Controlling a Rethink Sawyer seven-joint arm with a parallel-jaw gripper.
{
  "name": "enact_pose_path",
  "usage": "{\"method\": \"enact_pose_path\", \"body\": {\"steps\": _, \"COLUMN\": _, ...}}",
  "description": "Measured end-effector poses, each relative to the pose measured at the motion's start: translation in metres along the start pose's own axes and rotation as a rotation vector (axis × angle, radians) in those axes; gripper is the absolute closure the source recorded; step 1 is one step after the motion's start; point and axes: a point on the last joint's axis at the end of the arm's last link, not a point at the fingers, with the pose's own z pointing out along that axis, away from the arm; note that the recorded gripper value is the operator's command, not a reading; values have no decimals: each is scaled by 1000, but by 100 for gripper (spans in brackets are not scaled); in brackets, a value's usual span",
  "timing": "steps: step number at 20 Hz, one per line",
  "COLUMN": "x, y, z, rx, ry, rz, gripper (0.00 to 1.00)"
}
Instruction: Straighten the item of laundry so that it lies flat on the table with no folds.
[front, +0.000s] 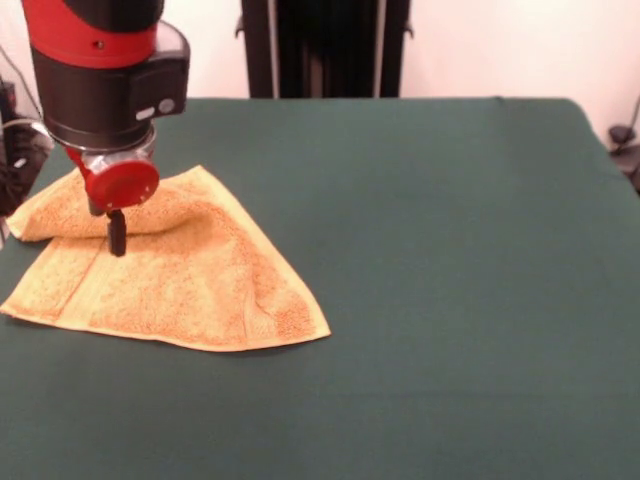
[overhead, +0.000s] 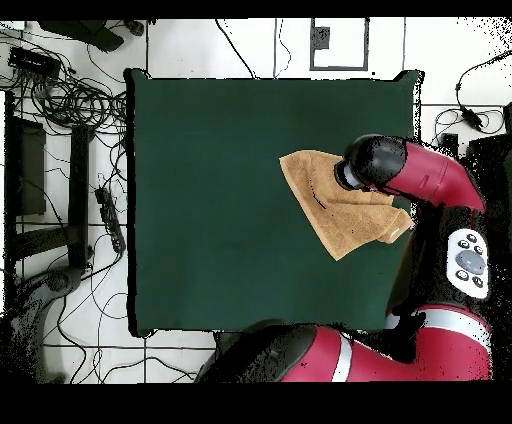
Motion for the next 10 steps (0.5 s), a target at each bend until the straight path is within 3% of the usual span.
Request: {"method": "enact_pose_path", "body": {"steps": 10, "x": 14, "y": 5, "z": 49, "rx": -32, "ry": -16, "rz": 5, "gripper": 0}}
